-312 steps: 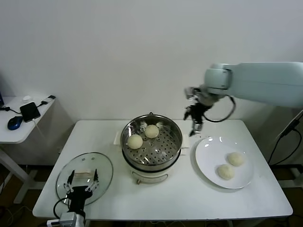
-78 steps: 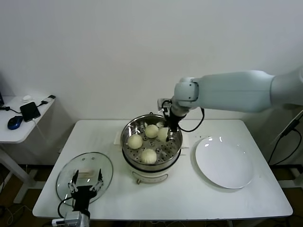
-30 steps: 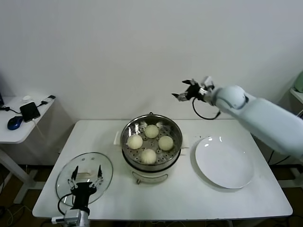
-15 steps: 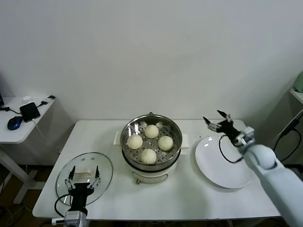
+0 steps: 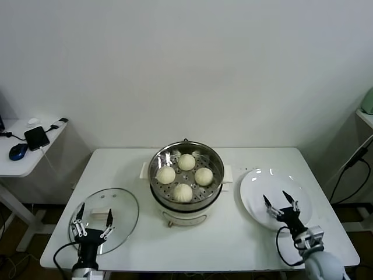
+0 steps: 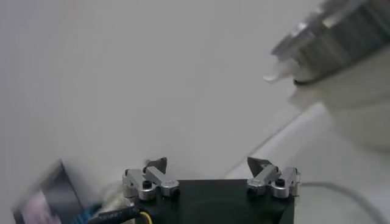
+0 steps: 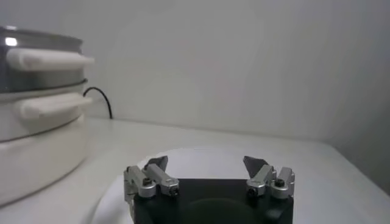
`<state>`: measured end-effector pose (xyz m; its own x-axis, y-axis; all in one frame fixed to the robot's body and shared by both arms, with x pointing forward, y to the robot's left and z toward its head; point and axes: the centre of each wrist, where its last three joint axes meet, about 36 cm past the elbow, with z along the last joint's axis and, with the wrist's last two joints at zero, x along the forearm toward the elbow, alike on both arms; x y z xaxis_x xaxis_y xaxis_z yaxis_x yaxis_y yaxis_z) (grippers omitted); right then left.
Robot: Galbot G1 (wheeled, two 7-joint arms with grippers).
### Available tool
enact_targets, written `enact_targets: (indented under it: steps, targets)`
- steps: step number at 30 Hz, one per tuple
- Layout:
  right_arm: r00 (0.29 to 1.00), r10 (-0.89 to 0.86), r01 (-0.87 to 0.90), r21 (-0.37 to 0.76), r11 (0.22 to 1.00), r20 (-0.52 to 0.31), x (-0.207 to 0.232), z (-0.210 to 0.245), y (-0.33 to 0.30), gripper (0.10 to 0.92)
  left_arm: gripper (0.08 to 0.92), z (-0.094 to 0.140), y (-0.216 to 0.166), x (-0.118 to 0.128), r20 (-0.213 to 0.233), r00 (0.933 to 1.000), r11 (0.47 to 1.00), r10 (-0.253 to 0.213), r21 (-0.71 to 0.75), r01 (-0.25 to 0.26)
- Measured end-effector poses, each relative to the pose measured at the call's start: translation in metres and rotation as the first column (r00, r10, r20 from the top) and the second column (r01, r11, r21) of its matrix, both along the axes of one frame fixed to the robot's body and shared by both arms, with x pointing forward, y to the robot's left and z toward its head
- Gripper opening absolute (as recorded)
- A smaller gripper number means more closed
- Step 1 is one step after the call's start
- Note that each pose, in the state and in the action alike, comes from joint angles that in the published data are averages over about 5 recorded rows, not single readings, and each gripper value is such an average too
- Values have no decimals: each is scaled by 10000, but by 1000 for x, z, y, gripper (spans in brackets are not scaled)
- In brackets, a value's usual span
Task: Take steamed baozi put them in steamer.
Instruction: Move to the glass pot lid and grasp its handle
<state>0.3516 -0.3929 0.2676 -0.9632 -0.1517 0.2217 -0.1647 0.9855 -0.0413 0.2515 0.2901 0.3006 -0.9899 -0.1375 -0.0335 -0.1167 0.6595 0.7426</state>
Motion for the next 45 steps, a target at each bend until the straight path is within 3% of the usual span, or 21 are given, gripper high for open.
enact_targets:
  steps: [8,17,28,38,41,45]
  targets:
    - [9980,-505,499,-160,9986,-383,-29,-2,8,823,823,-27,32,-4,-359,9972,9333,-664,3511,748]
    - [9951,-897,886,-263,9957,-424,-40,3,11,823,823,-52,58,-1,-855,9947,8332,-575,5447,950]
    - [9932,-1102,1088,-379,9933,-371,-42,10,13,823,823,-71,66,16,-1081,9938,7516,-253,6534,902]
    - [9929,-1152,1137,-458,9925,-300,-41,13,16,823,823,-73,63,35,-1120,9937,7230,-21,6863,788]
    - [9928,-1158,1143,-475,9923,-299,-41,12,17,823,802,-74,60,38,-1174,9931,7206,67,6891,766]
    - [9927,-1161,1145,-481,9923,-314,-42,11,19,823,701,-77,58,41,-1299,9913,7148,214,6952,757]
